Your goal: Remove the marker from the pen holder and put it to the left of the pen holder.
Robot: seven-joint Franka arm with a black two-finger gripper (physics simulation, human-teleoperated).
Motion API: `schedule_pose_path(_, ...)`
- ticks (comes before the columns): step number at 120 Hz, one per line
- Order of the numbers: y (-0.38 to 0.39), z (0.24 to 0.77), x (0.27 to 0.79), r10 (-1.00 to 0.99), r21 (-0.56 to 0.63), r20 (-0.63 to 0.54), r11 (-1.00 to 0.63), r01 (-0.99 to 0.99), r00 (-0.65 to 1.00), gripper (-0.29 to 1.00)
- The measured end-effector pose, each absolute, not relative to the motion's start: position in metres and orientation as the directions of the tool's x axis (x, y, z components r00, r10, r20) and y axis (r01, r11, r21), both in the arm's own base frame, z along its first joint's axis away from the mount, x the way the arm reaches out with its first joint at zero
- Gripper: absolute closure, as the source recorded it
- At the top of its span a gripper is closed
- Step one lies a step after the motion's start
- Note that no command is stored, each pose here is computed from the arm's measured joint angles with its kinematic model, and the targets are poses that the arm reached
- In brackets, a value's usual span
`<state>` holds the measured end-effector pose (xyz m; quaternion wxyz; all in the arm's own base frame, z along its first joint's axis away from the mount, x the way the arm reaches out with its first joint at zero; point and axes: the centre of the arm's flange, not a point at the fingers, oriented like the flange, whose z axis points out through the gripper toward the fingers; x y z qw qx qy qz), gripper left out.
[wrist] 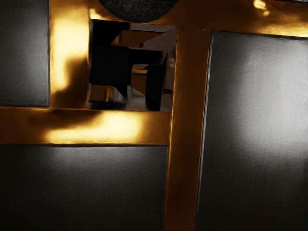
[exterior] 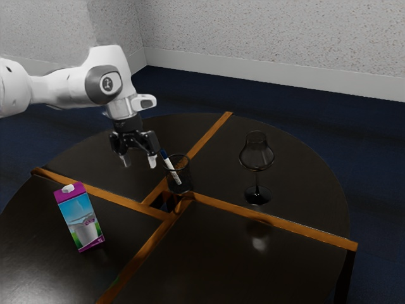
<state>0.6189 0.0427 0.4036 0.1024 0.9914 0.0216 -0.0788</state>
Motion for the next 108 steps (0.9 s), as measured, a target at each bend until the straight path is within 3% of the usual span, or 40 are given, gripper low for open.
schedule_pose_path(38,0.037,0.377,0.681,0.141,0.240,0.033,-0.962,0.129,0.989,0.00)
schedule_pose_path(63,0.061,0.350,0.713,0.198,0.251,0.071,-0.952,0.174,0.978,0.00)
schedule_pose_path(108,0.055,0.345,0.713,0.228,0.266,0.064,-0.942,0.204,0.972,0.01)
